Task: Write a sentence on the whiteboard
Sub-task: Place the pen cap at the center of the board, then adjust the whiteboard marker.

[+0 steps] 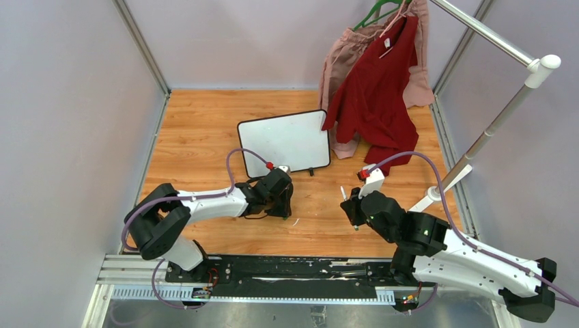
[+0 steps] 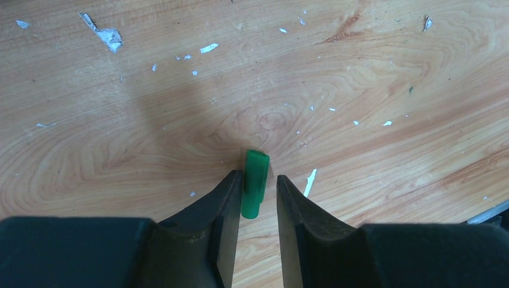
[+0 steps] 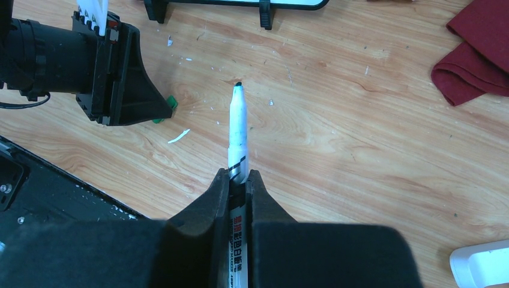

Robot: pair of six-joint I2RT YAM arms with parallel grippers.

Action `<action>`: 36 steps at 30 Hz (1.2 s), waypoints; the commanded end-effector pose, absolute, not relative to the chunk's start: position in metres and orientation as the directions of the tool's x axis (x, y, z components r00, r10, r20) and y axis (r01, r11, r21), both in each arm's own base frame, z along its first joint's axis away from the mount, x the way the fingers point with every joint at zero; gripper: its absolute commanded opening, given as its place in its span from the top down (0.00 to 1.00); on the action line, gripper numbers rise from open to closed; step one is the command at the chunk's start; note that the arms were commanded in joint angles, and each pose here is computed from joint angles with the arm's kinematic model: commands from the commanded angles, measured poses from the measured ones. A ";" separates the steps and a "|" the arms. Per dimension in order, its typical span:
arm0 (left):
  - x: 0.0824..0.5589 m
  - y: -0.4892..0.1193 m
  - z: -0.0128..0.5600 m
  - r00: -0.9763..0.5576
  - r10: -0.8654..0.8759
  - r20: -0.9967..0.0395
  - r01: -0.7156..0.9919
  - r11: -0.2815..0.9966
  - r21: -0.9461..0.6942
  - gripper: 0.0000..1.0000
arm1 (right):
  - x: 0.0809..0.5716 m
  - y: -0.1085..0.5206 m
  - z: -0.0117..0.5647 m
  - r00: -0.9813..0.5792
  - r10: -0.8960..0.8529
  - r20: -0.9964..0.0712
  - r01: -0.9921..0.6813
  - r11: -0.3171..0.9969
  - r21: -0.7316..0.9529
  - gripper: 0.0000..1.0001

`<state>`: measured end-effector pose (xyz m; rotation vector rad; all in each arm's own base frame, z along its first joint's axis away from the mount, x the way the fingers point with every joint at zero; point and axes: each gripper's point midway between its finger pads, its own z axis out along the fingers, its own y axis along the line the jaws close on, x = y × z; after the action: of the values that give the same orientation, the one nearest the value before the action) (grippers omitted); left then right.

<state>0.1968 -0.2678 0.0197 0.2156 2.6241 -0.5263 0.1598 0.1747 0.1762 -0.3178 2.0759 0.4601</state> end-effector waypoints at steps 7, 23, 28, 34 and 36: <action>0.191 -0.255 0.029 -0.873 0.077 -0.481 0.246 0.922 -0.299 0.47 | 0.158 0.173 0.181 -0.514 -0.025 -0.857 -0.398 0.893 0.212 1.00; 0.184 -0.251 0.264 -0.487 -0.327 -0.810 0.560 0.595 -0.577 0.18 | 0.119 0.237 0.262 -0.379 -0.026 -0.925 -0.772 0.560 0.301 1.00; 0.146 -0.246 0.324 -0.387 -0.523 -0.759 0.749 0.301 -0.590 0.16 | 0.098 0.265 0.301 -0.358 0.076 -0.931 -0.859 0.364 0.360 1.00; 0.118 -0.255 0.343 -0.416 -0.472 -0.777 0.823 0.169 -0.543 0.16 | 0.085 0.295 0.335 -0.352 0.139 -0.926 -0.906 0.199 0.374 1.00; 0.108 -0.261 0.349 -0.425 -0.440 -0.791 0.846 0.118 -0.521 0.16 | 0.084 0.304 0.339 -0.355 0.140 -0.924 -0.911 0.171 0.376 1.00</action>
<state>0.1386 -0.2519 0.3095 0.2871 1.4796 -1.3975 0.0986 0.2843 0.2867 -0.7455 1.6680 1.1994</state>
